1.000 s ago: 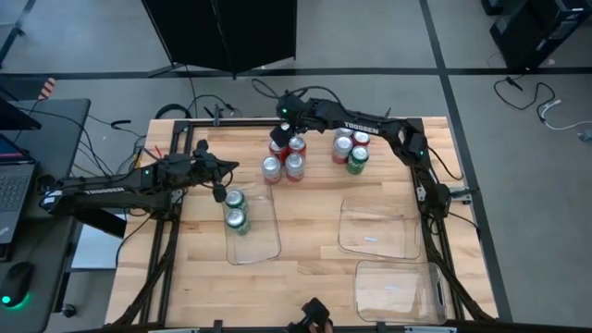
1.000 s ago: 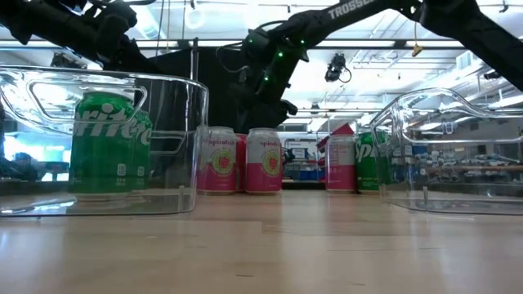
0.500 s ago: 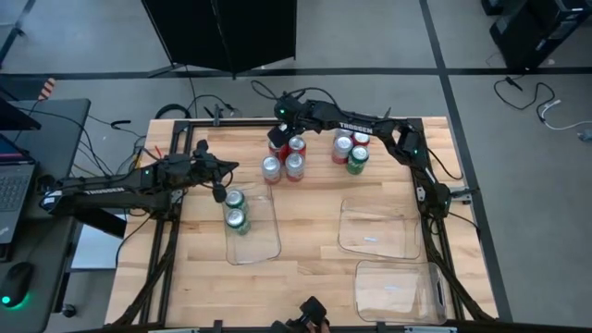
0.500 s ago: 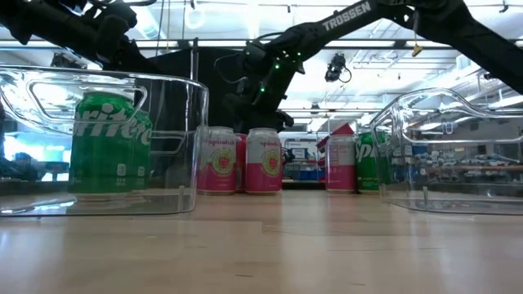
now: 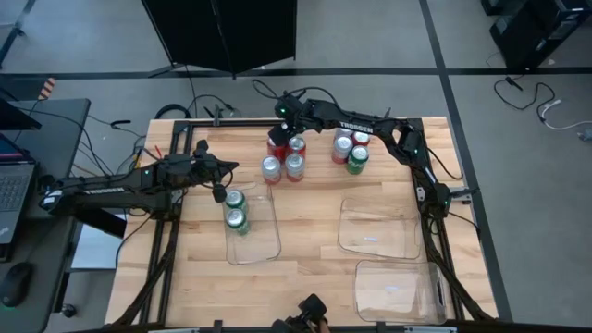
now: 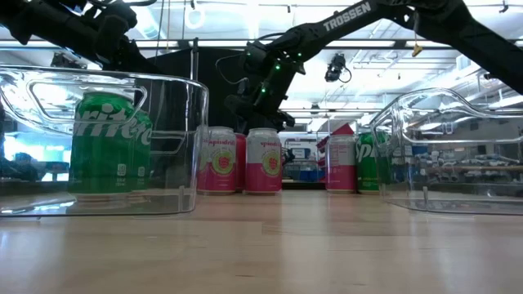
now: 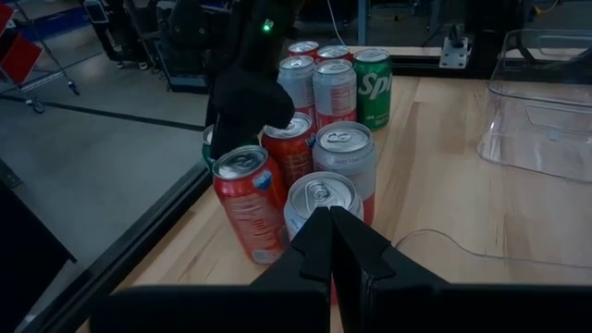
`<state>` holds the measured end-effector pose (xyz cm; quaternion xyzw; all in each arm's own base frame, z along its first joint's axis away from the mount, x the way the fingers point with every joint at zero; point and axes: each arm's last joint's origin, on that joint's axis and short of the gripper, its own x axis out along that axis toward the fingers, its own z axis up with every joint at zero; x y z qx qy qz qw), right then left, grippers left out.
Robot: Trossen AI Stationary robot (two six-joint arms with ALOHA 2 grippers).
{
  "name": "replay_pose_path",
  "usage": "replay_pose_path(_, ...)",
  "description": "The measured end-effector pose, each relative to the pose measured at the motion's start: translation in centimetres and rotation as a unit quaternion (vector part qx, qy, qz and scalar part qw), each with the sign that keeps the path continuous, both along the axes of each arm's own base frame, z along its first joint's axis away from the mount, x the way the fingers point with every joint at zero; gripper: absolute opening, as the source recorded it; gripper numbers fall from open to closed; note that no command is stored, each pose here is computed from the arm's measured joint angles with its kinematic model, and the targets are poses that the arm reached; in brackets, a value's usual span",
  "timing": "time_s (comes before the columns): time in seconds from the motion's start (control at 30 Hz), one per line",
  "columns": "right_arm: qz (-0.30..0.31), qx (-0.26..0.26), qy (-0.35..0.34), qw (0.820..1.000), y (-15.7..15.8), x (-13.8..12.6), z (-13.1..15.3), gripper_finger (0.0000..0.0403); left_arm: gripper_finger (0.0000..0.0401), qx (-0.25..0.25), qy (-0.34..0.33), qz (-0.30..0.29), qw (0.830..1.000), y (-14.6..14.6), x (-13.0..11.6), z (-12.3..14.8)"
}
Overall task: Sort soda cans
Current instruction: Put the top green soda can into the top left transparent bin
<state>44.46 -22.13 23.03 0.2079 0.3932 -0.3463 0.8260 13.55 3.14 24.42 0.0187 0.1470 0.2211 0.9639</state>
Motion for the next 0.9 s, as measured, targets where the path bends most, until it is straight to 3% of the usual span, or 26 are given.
replay_pose_path(0.27,0.002,0.000,0.005,1.000,-0.04,-0.08,0.04,0.0352,0.0003,-0.002,0.000,0.000,1.000,0.00,0.00,-0.02)
replay_pose_path(0.9,-0.040,0.020,-0.001,0.999,-0.98,-0.74,0.11,0.0355,0.0003,-0.002,0.000,0.000,1.000,0.00,-0.01,-0.02)
